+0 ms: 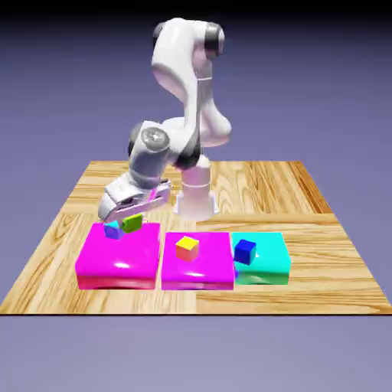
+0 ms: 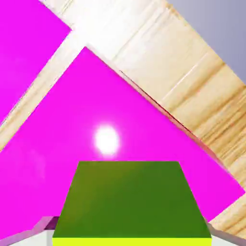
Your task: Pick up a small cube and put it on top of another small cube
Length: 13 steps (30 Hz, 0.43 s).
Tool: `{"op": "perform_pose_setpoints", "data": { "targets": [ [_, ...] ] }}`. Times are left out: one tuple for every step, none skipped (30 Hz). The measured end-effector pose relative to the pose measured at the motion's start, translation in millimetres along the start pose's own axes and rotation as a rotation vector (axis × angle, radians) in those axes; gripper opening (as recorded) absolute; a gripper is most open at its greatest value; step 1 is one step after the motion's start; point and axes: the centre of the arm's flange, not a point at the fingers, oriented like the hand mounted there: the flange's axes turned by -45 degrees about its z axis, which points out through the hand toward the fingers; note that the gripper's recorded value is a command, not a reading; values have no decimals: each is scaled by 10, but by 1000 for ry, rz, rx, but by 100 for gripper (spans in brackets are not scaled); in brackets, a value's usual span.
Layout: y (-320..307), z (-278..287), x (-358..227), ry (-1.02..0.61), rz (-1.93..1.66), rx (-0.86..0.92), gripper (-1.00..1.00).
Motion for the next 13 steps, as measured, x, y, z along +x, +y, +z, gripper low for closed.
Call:
{"op": "perform_pose_setpoints", "data": {
  "targets": [
    [10, 59, -200, 8, 33, 26, -100],
    [15, 131, -407, 18, 69, 54, -100],
    [6, 206, -604, 28, 103, 83, -100],
    [1, 230, -662, 32, 113, 91, -100],
    [1, 230, -662, 32, 113, 91, -100],
    [-1, 363, -634, 32, 112, 91, -100],
    [-7, 496, -612, 32, 112, 91, -100],
    [-17, 629, -593, 32, 112, 91, -100],
    [-30, 761, -580, 32, 112, 91, -100],
    [-47, 892, -572, 32, 113, 91, -100],
    [-50, 913, -572, 32, 113, 91, 100],
    [-50, 913, -571, 31, 113, 89, 100],
    [-50, 913, -571, 31, 112, 89, 100]
  ]
}}
